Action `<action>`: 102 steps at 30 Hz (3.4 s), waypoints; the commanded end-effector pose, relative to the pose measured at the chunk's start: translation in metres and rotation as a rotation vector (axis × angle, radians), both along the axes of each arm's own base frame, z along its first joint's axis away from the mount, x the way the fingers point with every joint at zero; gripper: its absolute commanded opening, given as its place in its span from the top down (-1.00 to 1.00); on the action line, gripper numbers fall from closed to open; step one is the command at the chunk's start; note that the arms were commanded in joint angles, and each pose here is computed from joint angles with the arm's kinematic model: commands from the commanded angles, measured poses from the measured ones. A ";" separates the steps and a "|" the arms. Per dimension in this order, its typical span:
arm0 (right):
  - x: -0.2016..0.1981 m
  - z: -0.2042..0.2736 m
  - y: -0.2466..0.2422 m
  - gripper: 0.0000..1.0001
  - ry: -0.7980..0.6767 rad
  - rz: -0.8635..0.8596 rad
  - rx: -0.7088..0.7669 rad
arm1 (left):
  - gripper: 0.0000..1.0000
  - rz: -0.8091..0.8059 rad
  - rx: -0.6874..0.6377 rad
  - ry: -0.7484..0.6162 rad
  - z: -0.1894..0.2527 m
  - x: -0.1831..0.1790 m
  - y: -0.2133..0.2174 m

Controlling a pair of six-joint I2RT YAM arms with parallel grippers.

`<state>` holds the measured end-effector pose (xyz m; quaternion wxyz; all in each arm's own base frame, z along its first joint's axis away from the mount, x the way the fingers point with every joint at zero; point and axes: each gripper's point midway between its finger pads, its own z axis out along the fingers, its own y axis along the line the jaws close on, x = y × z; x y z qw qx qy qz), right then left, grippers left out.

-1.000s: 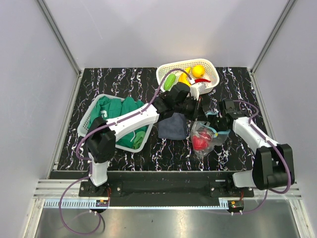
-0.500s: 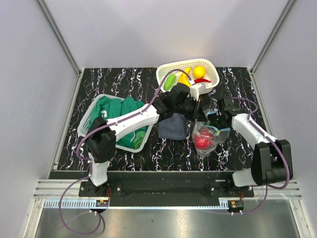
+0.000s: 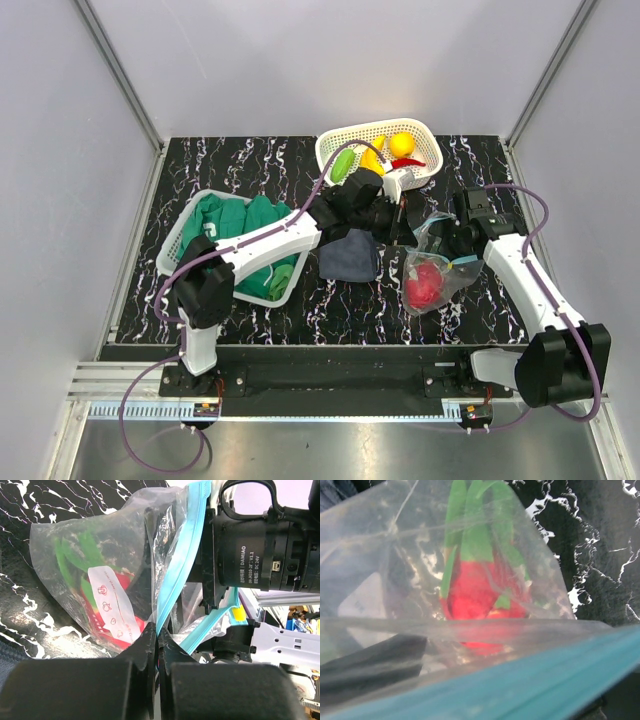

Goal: Open the zip-top bag and remove the fake food

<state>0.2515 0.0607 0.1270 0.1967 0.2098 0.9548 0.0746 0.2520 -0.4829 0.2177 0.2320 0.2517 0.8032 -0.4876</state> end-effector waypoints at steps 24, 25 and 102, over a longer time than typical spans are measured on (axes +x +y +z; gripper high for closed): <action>0.000 -0.023 0.022 -0.51 0.037 0.028 0.051 | 1.00 -0.063 -0.125 -0.016 0.049 -0.017 -0.033; 0.001 -0.027 0.022 -0.58 0.036 0.028 0.047 | 1.00 -0.063 -0.124 -0.011 0.048 -0.016 -0.034; 0.000 0.110 0.032 1.00 -0.188 0.078 0.323 | 1.00 0.171 0.083 -0.459 -0.070 -0.006 0.003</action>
